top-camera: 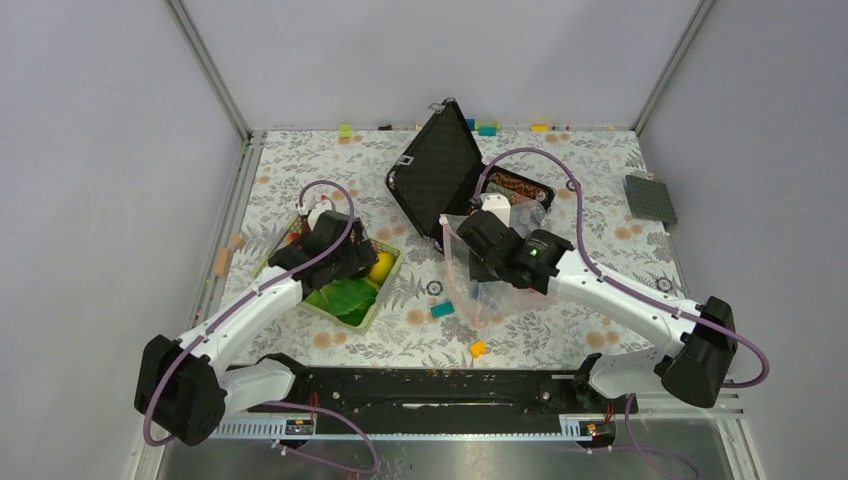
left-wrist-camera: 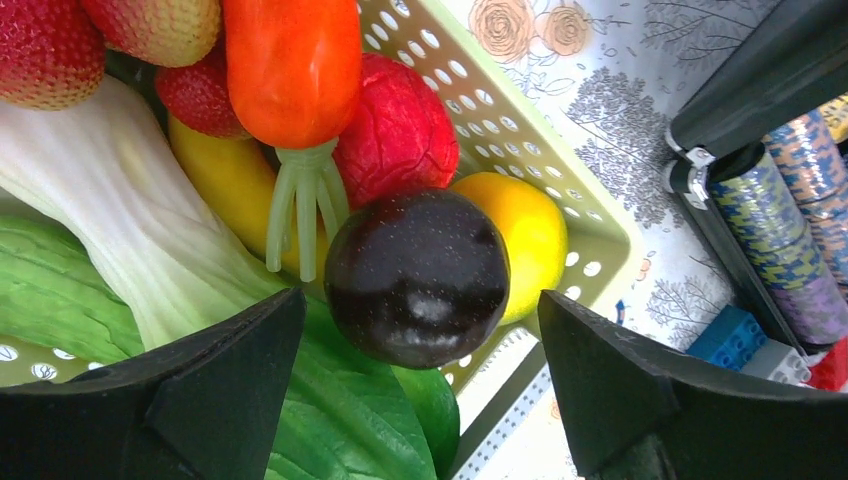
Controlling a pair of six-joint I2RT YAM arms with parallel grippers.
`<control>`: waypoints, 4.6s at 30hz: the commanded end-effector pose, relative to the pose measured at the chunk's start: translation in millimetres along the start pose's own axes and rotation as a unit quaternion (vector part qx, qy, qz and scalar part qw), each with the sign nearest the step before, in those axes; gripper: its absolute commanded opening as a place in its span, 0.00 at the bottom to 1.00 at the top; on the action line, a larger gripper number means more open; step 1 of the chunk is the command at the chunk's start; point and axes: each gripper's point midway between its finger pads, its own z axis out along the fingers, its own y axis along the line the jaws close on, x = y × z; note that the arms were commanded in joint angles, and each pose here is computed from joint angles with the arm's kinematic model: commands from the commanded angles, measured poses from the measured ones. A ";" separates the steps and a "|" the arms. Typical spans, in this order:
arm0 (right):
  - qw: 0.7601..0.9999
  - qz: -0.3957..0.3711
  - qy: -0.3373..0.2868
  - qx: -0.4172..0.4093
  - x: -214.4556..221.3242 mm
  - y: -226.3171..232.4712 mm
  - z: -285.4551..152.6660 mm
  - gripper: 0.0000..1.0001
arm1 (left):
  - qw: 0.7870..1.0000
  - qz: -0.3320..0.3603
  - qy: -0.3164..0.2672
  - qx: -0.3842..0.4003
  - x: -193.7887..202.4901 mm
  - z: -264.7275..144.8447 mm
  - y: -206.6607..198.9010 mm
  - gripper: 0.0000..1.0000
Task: Place the food in the zip-top bag and seal the zipper
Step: Pick up the fake vegetable from the bin, then place the fake vegetable in the zipper food storage bag, then pick up the fake vegetable from the bin.
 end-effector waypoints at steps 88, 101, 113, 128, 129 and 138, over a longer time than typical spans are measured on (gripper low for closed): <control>0.988 0.049 0.024 -0.146 0.4 14.6 -94.0 0.00 | 0.860 0.167 0.085 0.475 103.0 -131.3 -210.8 0.16; 0.984 0.093 0.010 -0.154 -3.3 15.0 -81.7 0.00 | 0.820 0.190 0.089 0.533 107.0 -160.2 -210.2 0.99; 0.982 0.105 0.010 -0.157 -3.8 -1.8 -78.6 0.00 | 0.931 0.137 -0.053 0.335 35.9 -137.0 -132.3 0.99; 0.988 0.054 0.009 -0.146 4.0 -10.6 -63.6 0.00 | 0.975 -0.044 -0.219 0.011 -81.9 -81.4 3.9 0.99; 0.988 0.051 0.010 -0.148 4.4 -9.7 -63.3 0.00 | 0.974 -0.045 -0.221 0.024 -90.4 -70.7 0.6 0.99; 0.987 0.042 0.018 -0.157 9.3 -6.7 -56.1 0.00 | 0.978 -0.008 -0.205 0.017 -151.4 10.3 11.5 0.96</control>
